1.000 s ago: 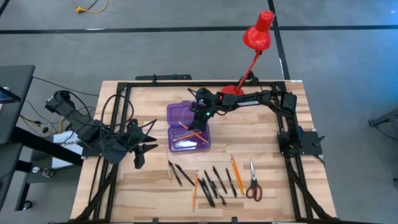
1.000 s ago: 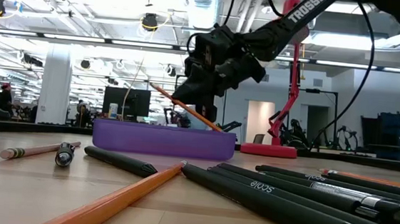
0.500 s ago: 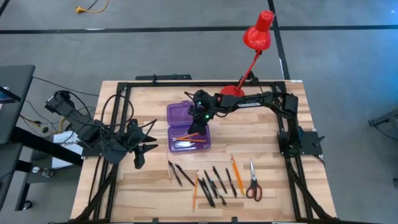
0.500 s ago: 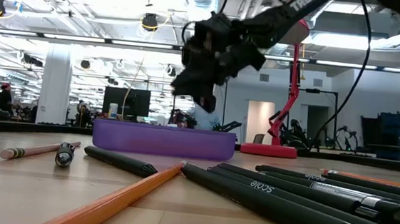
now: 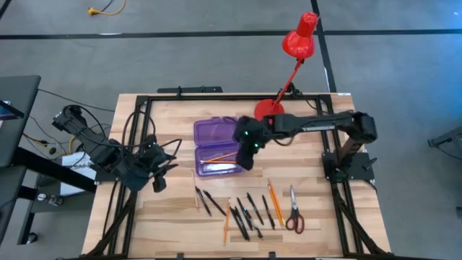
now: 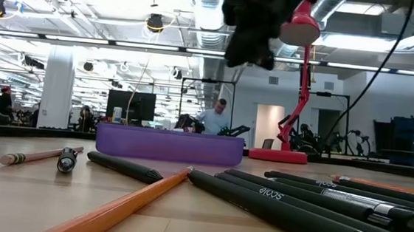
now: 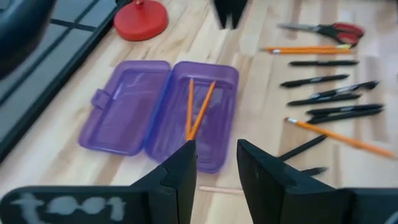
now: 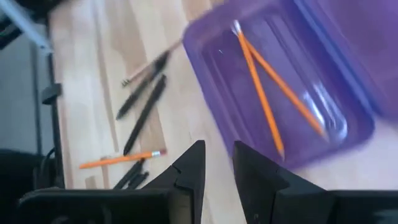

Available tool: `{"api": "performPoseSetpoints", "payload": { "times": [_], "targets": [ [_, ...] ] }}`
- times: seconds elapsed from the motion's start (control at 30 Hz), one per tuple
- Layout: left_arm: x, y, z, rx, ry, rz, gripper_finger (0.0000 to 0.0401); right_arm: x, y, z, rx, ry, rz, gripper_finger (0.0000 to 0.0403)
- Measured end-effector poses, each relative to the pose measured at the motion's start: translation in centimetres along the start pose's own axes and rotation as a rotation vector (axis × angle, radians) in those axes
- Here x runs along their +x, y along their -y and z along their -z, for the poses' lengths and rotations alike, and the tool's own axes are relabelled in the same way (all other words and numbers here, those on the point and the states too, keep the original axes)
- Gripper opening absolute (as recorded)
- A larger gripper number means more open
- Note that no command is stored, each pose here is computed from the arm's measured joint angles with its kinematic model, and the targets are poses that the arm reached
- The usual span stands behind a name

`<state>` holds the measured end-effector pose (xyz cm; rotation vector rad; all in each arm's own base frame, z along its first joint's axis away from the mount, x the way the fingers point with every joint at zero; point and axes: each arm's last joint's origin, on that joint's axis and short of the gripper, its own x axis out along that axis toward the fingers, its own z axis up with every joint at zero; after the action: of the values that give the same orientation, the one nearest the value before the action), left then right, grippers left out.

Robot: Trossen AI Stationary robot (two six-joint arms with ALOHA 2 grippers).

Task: Pick & place school supplies into a supply box
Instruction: Put the orange pencil into the purple supply box

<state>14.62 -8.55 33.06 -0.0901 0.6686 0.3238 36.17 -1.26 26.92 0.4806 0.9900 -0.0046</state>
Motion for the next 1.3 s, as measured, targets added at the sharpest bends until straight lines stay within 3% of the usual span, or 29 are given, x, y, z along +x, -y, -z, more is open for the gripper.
{"api": "performPoseSetpoints", "payload": {
  "times": [0.33, 0.53, 0.73, 0.93, 1.3],
  "targets": [
    [0.0, -0.3, 0.1, 0.128, 0.017, -0.054, 0.0103, 0.9, -5.5, 6.2, 0.339, -0.207, 0.288, 0.0074],
    [0.9, -0.4, 1.3, 0.193, -0.008, -0.081, 0.0103, 2.4, -8.1, 11.7, 0.545, -0.276, 0.412, 0.0074],
    [2.2, -0.4, 2.9, 0.234, -0.046, -0.109, 0.0103, 3.5, -10.8, 15.4, 0.669, -0.25, 0.378, 0.0074],
    [2.5, -0.4, 3.2, 0.232, -0.015, -0.148, 0.0103, 4.8, -11.3, 18.2, 0.785, -0.215, 0.37, 0.0074],
    [2.5, -0.3, 3.1, 0.186, 0.002, -0.143, 0.0103, 4.7, -12.4, 20.8, 0.817, -0.228, 0.396, 0.0074]
  ]
}}
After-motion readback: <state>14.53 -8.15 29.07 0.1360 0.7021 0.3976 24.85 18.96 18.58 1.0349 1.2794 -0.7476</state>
